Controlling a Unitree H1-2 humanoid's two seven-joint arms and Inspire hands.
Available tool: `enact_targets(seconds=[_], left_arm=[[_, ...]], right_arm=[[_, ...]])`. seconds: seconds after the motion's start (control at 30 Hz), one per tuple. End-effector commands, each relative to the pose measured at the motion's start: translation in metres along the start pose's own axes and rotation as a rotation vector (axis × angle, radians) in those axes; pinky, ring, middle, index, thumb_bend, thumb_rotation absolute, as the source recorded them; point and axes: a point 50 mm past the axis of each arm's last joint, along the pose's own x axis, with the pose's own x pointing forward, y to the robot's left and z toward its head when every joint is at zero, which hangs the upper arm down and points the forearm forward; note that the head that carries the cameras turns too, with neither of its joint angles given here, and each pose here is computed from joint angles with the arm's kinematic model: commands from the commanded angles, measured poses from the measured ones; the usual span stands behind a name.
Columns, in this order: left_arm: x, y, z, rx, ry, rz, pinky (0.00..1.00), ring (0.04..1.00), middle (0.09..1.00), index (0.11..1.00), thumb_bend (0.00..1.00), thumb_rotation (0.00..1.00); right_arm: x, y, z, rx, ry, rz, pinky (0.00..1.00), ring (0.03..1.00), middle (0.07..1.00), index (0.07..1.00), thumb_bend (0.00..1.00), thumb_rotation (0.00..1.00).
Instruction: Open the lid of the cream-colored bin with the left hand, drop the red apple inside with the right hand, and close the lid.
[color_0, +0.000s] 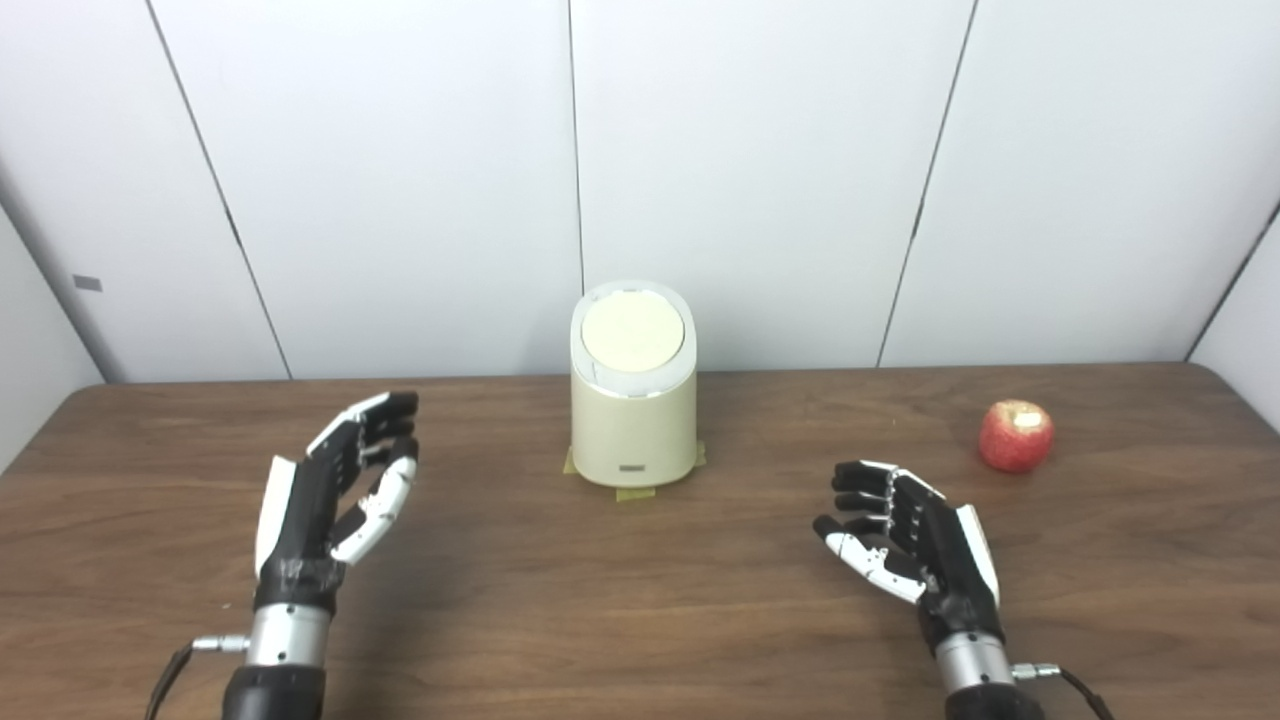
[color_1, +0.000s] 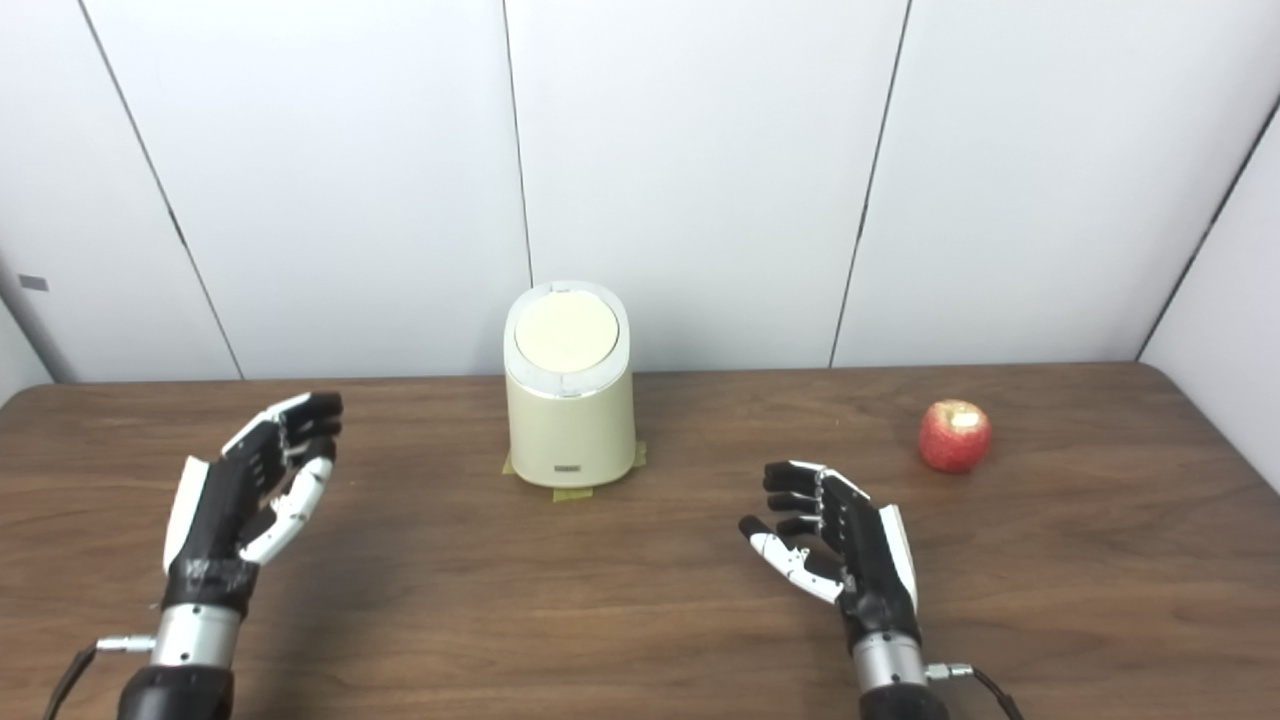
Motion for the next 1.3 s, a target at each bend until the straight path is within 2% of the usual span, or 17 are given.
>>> enact_targets(seconds=[0.0,0.2,0.3,0.4,0.5,0.6,0.7,0.8,1.0,1.07,1.1,1.27], left_arm=[[0.03,-0.003,0.032,0.004,-0.11,0.029,0.73,0.812,0.822,0.797,0.41,0.51],[0.063,-0.019,0.063,0.074,-0.098,0.045,0.89,0.932,0.931,0.896,0.61,0.57],[0.078,-0.029,0.077,0.092,-0.082,0.04,0.92,0.975,0.985,0.947,0.7,0.52],[0.092,-0.042,0.09,0.115,-0.056,0.026,0.98,0.998,0.999,0.989,0.76,0.49],[0.105,-0.056,0.102,0.12,-0.041,0.008,1.0,1.0,1.0,0.999,0.85,0.43],[0.115,-0.071,0.112,0.179,-0.041,-0.021,1.0,1.0,1.0,1.0,0.92,0.43],[0.123,-0.086,0.119,0.267,-0.053,-0.041,1.0,1.0,1.0,1.0,0.95,0.44],[0.132,-0.099,0.123,0.347,-0.037,-0.06,1.0,1.0,1.0,1.0,0.95,0.39],[0.151,-0.116,0.13,0.454,-0.007,-0.083,1.0,1.0,1.0,1.0,0.97,0.42],[0.156,-0.121,0.129,0.493,-0.006,-0.091,1.0,1.0,1.0,1.0,0.96,0.4],[0.16,-0.123,0.128,0.524,-0.006,-0.095,1.0,1.0,1.0,1.0,0.96,0.35],[0.175,-0.128,0.121,0.637,-0.002,-0.089,1.0,1.0,1.0,1.0,0.96,0.3]], right_arm=[[0.011,0.0,0.019,0.002,-0.085,-0.007,0.55,0.657,0.67,0.643,0.28,0.12],[0.011,-0.001,0.02,0.001,-0.077,-0.005,0.56,0.659,0.671,0.643,0.27,0.11],[0.011,0.0,0.019,0.002,-0.083,-0.004,0.56,0.659,0.67,0.644,0.27,0.08],[0.011,-0.001,0.018,-0.001,-0.093,-0.007,0.55,0.65,0.661,0.639,0.28,0.09],[0.01,0.0,0.019,0.005,-0.083,-0.003,0.56,0.657,0.665,0.644,0.27,0.09],[0.01,0.001,0.02,-0.005,-0.085,-0.003,0.55,0.651,0.662,0.639,0.27,0.09],[0.01,0.001,0.021,-0.006,-0.079,-0.008,0.56,0.653,0.664,0.642,0.28,0.15],[0.009,0.002,0.021,-0.005,-0.075,-0.007,0.56,0.654,0.665,0.645,0.28,0.15],[0.009,0.002,0.021,-0.01,-0.079,-0.007,0.55,0.648,0.661,0.637,0.28,0.14],[0.01,0.002,0.02,-0.007,-0.076,-0.008,0.55,0.648,0.661,0.637,0.28,0.13],[0.009,0.002,0.02,-0.003,-0.075,-0.007,0.55,0.649,0.661,0.638,0.28,0.13],[0.008,0.002,0.02,-0.007,-0.076,-0.005,0.54,0.647,0.661,0.639,0.27,0.11]])
